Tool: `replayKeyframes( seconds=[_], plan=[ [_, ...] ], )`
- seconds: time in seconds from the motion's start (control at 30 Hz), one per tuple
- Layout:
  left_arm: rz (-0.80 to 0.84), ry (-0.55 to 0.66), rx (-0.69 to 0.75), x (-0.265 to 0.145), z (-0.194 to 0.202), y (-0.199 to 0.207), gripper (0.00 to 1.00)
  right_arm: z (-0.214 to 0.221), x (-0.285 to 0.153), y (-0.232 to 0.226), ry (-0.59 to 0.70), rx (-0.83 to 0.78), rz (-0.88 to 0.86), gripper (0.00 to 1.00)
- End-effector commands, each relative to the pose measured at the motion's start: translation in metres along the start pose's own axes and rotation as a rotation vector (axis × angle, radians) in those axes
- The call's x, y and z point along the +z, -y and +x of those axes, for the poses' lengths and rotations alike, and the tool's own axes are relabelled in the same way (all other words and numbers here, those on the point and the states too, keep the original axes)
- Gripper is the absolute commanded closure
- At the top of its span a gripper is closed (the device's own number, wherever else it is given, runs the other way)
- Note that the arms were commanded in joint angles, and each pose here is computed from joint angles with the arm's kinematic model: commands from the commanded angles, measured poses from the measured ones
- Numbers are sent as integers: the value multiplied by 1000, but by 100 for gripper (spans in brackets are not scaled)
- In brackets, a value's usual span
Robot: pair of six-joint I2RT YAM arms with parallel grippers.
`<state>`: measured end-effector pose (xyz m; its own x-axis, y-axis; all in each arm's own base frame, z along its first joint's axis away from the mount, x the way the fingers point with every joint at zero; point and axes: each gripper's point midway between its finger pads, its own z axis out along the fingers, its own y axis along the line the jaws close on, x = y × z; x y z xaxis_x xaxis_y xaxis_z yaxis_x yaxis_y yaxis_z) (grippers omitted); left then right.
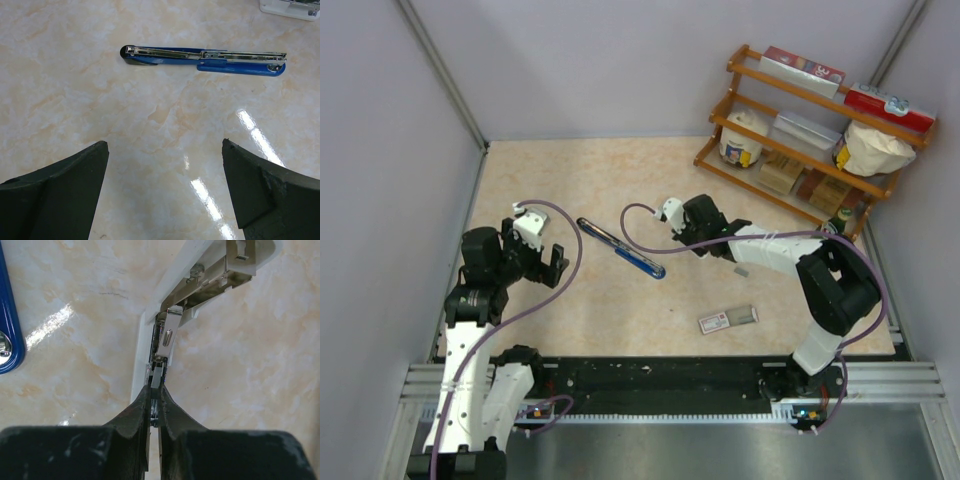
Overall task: Load the staples into the stapler
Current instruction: Pick up the stapler.
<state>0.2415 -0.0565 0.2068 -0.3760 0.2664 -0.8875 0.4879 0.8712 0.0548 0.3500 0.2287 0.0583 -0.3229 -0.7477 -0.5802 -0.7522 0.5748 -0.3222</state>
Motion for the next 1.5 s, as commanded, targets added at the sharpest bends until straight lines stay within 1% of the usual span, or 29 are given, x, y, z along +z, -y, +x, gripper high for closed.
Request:
replayKeyframes(
  seconds=[0.0, 0.17, 0.33, 0.43, 0.57, 0.67, 0.87, 1.13, 1.33, 1.47],
  plan=[
    [-4, 46, 16, 2, -9, -3, 1, -29, -12, 8, 87, -11, 40, 97],
    [-5, 44, 18, 2, -9, -3, 1, -35, -18, 13, 110, -1, 55, 98],
    [-5, 46, 17, 1, -9, -3, 1, -41, -30, 22, 149, 54, 50, 98],
    [-3, 45, 17, 2, -9, -3, 1, -41, -38, 33, 167, 125, 28, 98],
    [-5, 44, 17, 1, -9, -3, 1, -28, -44, 46, 177, 264, -65, 98],
    [-4, 43, 16, 2, -8, -3, 1, -9, -44, 56, 157, 367, -124, 98],
    [-4, 48, 17, 1, -10, -3, 1, 25, -33, 56, 75, 529, -253, 98],
    [-4, 48, 19, 0, -8, -2, 1, 53, -14, 50, -23, 640, -337, 98],
    [-7, 47, 19, 0, -8, -3, 1, 66, -10, 52, -61, 680, -343, 97],
    [-8, 47, 17, 0, -8, -3, 1, 68, -10, 54, -68, 688, -336, 93]
  ],
)
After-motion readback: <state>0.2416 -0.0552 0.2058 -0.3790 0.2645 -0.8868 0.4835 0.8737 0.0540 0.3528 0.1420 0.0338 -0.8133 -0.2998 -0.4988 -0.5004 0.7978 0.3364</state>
